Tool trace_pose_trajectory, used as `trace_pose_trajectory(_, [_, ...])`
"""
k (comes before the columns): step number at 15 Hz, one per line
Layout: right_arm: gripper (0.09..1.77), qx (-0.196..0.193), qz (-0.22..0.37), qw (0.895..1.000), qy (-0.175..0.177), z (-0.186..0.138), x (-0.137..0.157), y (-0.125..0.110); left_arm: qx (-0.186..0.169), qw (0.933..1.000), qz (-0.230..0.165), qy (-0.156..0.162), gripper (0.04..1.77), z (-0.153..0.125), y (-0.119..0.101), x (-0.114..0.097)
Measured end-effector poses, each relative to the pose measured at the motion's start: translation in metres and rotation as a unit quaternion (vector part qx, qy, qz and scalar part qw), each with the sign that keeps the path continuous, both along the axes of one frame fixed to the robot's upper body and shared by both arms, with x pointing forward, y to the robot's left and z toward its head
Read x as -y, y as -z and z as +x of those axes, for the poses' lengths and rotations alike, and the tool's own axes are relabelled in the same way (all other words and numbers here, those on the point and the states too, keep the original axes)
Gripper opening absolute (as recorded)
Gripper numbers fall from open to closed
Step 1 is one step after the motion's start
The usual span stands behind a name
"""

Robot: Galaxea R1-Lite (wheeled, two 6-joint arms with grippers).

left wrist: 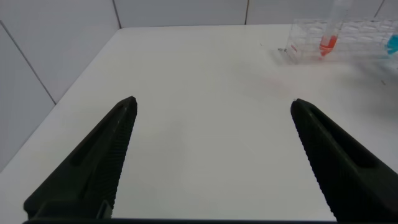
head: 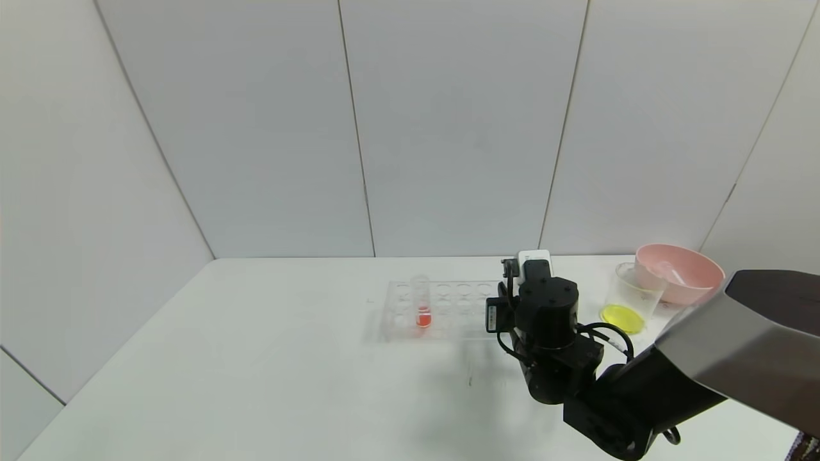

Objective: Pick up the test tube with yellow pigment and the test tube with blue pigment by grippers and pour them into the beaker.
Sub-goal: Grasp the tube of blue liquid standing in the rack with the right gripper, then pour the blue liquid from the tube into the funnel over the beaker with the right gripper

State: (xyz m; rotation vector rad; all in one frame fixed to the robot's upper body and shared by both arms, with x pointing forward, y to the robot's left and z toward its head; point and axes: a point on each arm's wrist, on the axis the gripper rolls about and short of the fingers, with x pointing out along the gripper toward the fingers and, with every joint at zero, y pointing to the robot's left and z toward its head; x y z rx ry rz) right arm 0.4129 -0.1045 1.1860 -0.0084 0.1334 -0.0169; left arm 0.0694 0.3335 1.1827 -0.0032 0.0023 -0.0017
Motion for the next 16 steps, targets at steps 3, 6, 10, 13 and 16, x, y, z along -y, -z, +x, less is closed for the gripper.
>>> trace_pose_trajectory(3, [0.48, 0.002, -0.004, 1.0, -0.001, -0.001, 0.001, -0.003, 0.0, 1.0, 0.0, 0.0, 1.76, 0.0, 0.0, 0.0])
trace_pose_trajectory(6, [0.48, 0.01, -0.008, 1.0, -0.002, -0.003, 0.002, -0.012, 0.0, 1.0, 0.0, 0.0, 1.76, 0.0, 0.0, 0.0])
trace_pose_trajectory(10, [0.48, 0.034, -0.021, 0.999, -0.009, -0.01, 0.004, -0.036, 0.0, 1.0, 0.0, 0.0, 1.76, 0.0, 0.0, 0.0])
trace_pose_trajectory(13, [0.48, 0.053, -0.022, 0.998, -0.023, -0.014, 0.006, -0.055, 0.0, 1.0, 0.0, 0.0, 1.76, 0.0, 0.0, 0.0])
trace_pose_trajectory(16, [0.48, 0.064, -0.015, 0.997, -0.034, -0.019, 0.006, -0.065, 0.0, 1.0, 0.0, 0.0, 1.76, 0.0, 0.0, 0.0])
